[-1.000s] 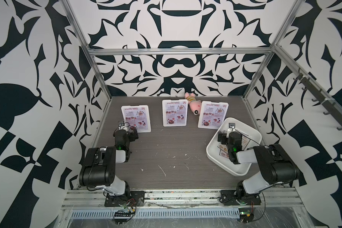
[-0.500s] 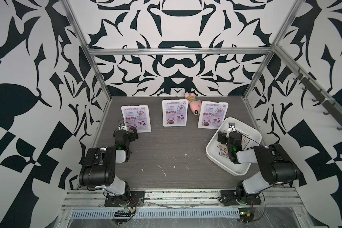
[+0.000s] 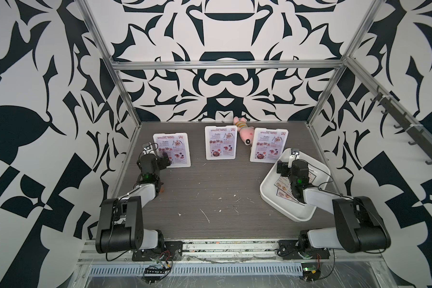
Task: Replace the menus in the menu holders
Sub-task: Move the menu holder to the center of the board.
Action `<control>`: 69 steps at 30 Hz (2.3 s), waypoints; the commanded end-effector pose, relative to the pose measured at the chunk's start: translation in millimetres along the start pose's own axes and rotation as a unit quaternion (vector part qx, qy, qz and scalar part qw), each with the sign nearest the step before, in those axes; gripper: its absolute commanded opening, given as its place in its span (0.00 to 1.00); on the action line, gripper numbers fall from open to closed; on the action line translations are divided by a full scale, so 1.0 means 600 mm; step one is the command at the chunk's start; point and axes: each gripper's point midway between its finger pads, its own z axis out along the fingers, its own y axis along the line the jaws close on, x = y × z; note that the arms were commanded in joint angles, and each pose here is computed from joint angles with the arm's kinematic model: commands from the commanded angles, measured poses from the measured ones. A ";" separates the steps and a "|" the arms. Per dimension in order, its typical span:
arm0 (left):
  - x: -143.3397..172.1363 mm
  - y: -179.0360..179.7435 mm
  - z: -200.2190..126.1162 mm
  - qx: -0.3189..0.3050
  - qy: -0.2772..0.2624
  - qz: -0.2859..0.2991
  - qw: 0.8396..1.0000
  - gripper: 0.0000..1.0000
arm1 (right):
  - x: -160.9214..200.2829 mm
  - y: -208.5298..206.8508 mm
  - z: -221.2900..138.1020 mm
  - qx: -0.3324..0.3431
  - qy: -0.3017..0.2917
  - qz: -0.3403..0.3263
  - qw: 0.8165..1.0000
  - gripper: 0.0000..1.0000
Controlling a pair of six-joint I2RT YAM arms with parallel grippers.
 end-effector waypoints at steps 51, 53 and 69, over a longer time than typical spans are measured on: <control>0.040 0.033 0.159 -0.045 0.240 -0.211 0.947 0.99 | -0.067 0.795 -0.172 -0.466 -0.002 -0.103 0.879 0.90; 0.041 0.022 0.163 -0.036 0.245 -0.202 0.948 0.99 | -0.071 0.793 -0.158 -0.461 0.000 -0.095 0.883 0.90; 0.063 -0.013 0.153 0.011 0.291 -0.204 0.935 0.99 | -0.119 0.799 -0.113 -0.465 -0.011 -0.029 0.885 0.78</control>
